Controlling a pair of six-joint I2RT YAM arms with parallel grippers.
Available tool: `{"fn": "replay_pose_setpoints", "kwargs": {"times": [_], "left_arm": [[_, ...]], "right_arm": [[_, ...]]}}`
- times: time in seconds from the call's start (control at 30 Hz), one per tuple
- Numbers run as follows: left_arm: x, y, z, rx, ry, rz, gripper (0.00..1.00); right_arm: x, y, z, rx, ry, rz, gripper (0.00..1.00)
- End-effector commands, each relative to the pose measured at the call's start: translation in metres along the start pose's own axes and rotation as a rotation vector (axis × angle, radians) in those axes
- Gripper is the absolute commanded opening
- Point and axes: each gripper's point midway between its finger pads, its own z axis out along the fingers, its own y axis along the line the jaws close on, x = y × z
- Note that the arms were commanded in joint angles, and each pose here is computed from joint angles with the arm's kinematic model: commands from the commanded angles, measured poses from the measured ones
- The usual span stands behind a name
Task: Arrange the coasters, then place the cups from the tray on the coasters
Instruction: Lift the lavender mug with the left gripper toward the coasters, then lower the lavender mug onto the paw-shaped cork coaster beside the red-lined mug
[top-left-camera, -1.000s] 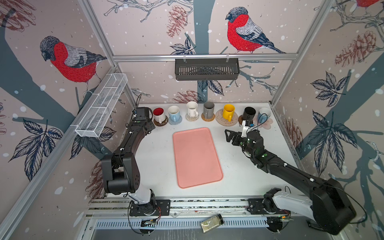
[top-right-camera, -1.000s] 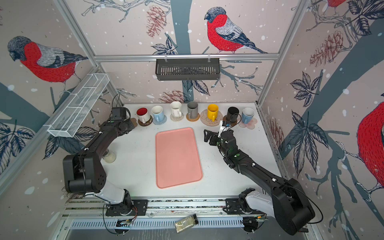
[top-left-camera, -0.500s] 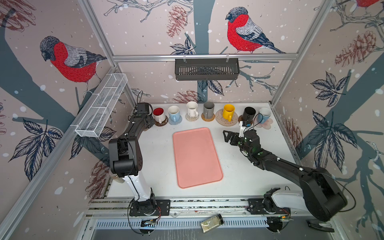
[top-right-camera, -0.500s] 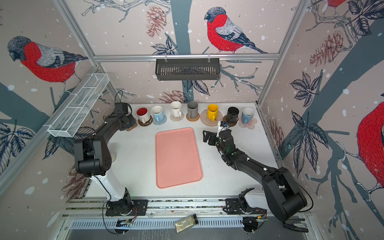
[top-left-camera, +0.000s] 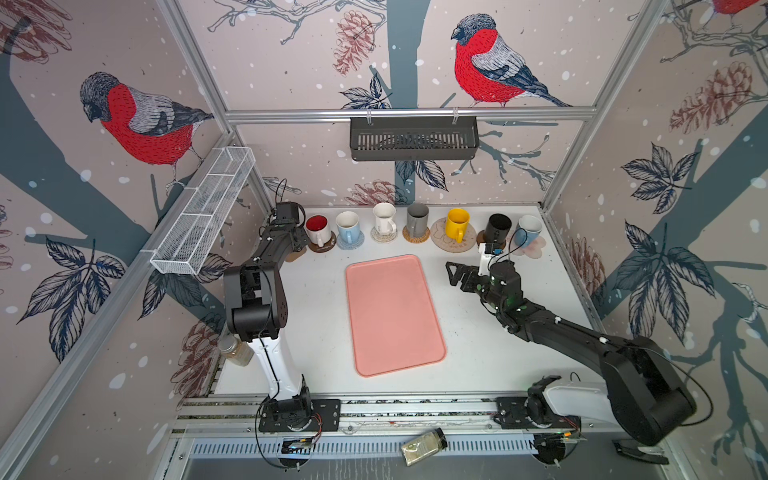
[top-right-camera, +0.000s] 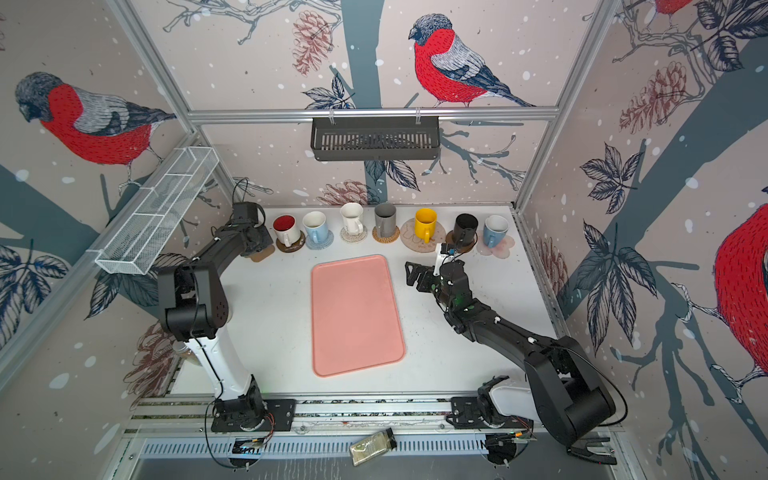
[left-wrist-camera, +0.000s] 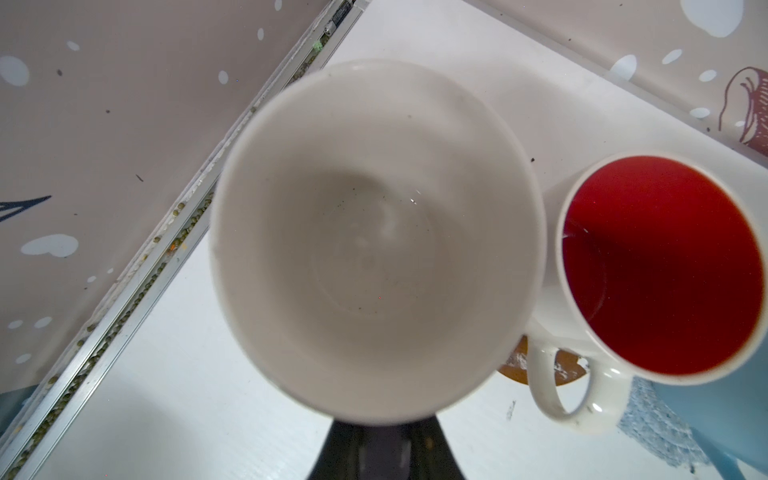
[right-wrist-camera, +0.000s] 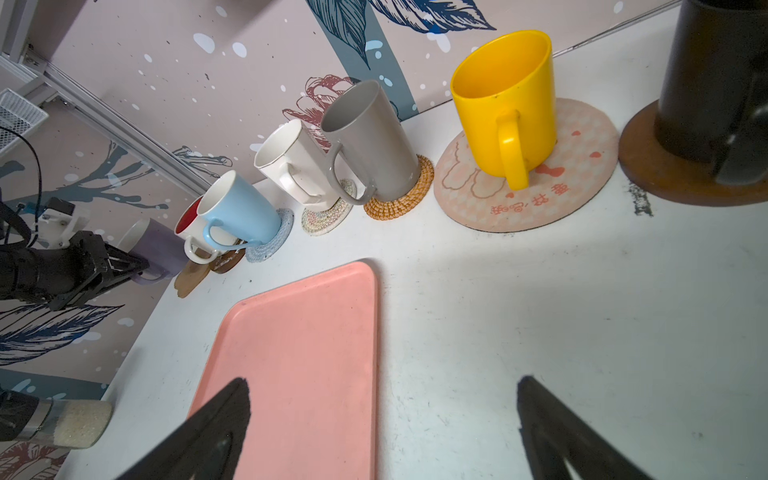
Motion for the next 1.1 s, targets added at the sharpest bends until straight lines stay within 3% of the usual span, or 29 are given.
{"fn": "replay_pose_setpoints", "kwargs": {"times": [0.0,1.07], "left_arm": [[-0.025,0.000,0.000,-0.010,-0.093,-0.010,0.00],[-0.016,-0.004,0.025,0.038,-0.053,-0.029,0.00]], "right_arm": [[-0.007,0.004,-0.002,-0.016,-0.020,0.001,0.99],[0.002,0.005,0.006,-0.028,0.030,-0.008,1.00]]}}
